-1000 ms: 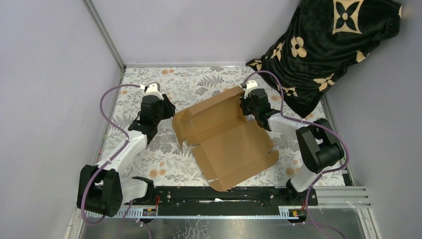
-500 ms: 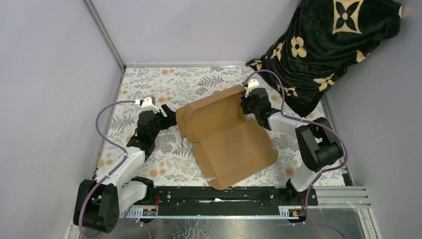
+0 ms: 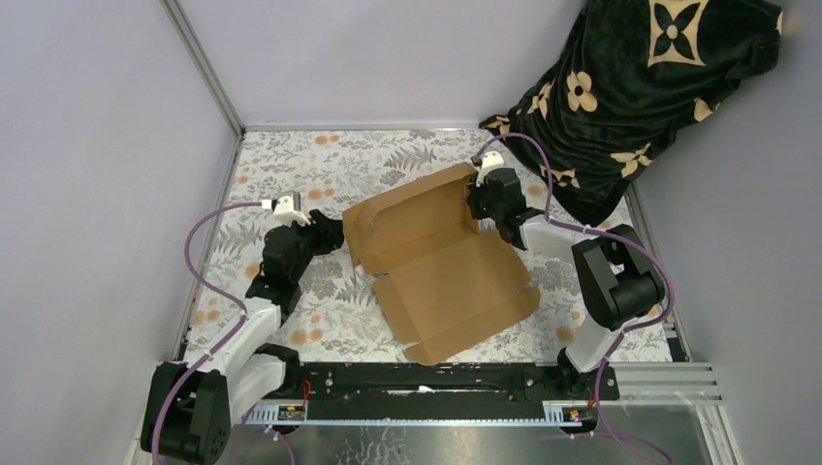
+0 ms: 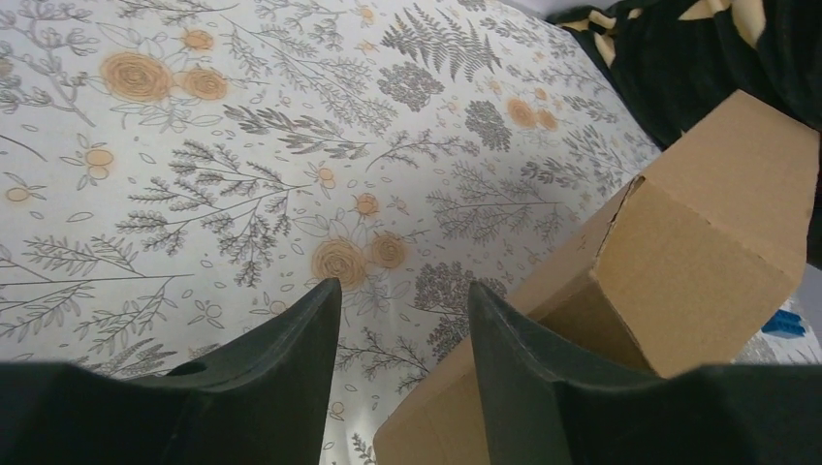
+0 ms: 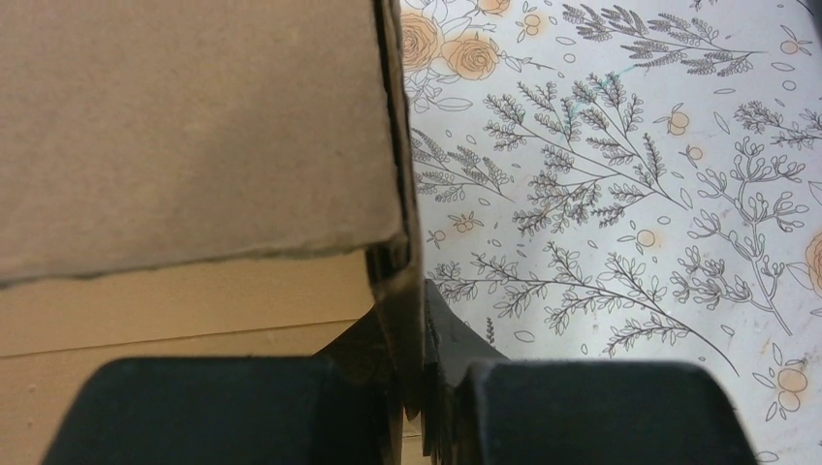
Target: Fold the paper box
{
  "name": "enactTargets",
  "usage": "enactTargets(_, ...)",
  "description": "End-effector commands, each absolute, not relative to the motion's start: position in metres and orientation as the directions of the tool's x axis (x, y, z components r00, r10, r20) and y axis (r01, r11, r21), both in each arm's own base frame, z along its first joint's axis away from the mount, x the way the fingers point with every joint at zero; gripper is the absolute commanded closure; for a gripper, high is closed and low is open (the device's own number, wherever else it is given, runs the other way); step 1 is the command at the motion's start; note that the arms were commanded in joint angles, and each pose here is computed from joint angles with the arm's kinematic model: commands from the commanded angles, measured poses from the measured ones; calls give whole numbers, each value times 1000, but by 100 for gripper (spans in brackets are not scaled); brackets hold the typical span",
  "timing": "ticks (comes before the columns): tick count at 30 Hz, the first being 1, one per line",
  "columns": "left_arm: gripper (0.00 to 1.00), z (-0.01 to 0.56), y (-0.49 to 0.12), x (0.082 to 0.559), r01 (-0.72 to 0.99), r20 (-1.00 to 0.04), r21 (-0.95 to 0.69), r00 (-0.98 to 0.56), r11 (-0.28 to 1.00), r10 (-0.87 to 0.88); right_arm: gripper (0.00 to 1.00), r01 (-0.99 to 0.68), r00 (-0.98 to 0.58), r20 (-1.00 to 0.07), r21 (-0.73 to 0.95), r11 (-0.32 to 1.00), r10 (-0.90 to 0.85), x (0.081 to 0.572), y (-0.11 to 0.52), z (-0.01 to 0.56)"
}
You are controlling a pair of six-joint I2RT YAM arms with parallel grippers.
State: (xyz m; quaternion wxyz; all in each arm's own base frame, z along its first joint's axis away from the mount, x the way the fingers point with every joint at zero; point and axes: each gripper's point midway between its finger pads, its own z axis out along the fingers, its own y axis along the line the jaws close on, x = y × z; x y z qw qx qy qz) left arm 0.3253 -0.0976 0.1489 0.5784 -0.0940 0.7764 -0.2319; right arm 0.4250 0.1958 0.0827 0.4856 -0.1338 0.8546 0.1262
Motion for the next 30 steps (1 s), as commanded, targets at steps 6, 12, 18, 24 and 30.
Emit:
enactTargets(6,44,169,-124,315,278,-847,-523,-280,806,-453,100,-288,-638,-764,123,950,-95,416,191,43)
enactTargets(12,45,171,-141,312,298,-845,-527,-290,796,-450,100,-254,-650,-758,141,957,-61,416,191,42)
enactTargets(18,46,171,-156,311,309,-832,-548,-296,777,-469,100,-215,-667,-744,147,965,-36,413,188,39)
enactTargets(24,47,168,-160,311,292,-824,-560,-291,775,-486,100,-197,-672,-740,144,970,-26,410,194,38)
enactTargets(30,47,162,-166,313,281,-840,-532,-291,798,-458,100,-210,-668,-744,145,967,-33,407,199,38)
